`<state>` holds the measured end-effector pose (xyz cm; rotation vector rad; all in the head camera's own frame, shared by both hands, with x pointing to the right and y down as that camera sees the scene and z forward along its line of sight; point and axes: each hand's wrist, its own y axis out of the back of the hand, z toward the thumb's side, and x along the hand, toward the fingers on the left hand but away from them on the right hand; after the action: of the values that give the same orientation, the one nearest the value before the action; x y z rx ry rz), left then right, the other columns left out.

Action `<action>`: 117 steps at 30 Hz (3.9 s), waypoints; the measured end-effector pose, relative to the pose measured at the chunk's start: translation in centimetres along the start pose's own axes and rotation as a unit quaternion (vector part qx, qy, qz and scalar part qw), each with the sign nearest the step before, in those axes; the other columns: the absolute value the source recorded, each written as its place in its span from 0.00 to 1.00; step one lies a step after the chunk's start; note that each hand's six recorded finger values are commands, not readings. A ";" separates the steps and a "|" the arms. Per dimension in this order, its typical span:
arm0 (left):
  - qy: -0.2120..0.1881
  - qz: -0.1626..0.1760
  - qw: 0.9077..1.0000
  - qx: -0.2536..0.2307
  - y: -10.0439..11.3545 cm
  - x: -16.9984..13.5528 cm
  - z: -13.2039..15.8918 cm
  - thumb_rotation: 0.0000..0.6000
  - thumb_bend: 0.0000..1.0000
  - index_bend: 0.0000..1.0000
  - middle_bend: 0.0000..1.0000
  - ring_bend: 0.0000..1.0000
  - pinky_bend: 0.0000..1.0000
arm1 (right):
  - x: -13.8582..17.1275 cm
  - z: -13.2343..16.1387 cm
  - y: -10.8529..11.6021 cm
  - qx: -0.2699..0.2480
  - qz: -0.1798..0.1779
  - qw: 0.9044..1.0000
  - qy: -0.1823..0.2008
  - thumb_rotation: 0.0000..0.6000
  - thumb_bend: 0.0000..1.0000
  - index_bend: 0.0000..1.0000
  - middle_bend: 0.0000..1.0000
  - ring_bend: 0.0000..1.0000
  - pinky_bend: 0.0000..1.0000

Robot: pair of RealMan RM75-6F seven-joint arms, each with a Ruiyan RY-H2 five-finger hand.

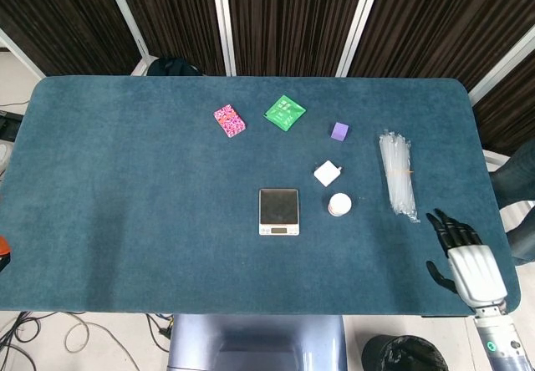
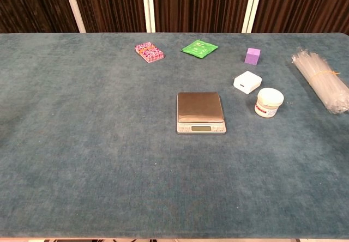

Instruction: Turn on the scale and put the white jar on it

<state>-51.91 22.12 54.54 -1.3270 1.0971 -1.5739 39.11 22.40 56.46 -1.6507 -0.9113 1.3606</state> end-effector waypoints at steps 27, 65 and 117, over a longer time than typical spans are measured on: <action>0.013 -0.003 1.000 -0.003 -0.3 0.1 -0.3 1.00 0.69 0.03 0.00 0.00 0.00 | -10.9 16.7 -4.3 0.105 0.147 0.954 0.238 1.00 0.85 0.00 0.81 0.85 0.82; 0.016 0.001 1.000 -0.003 0.0 0.1 -0.4 1.00 0.69 0.03 0.00 0.00 0.00 | -13.4 24.1 -9.8 0.130 0.209 0.936 0.253 1.00 0.85 0.00 0.81 0.85 0.96; 0.019 0.000 1.000 0.004 -0.1 0.2 -0.5 1.00 0.69 0.03 0.00 0.00 0.00 | -14.1 25.5 -12.4 0.147 0.228 0.930 0.248 1.00 0.85 0.00 0.81 0.85 1.00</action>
<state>-52.47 22.00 54.62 -1.2957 1.1132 -1.6081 11.12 18.37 70.74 -1.9024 -0.0208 1.2000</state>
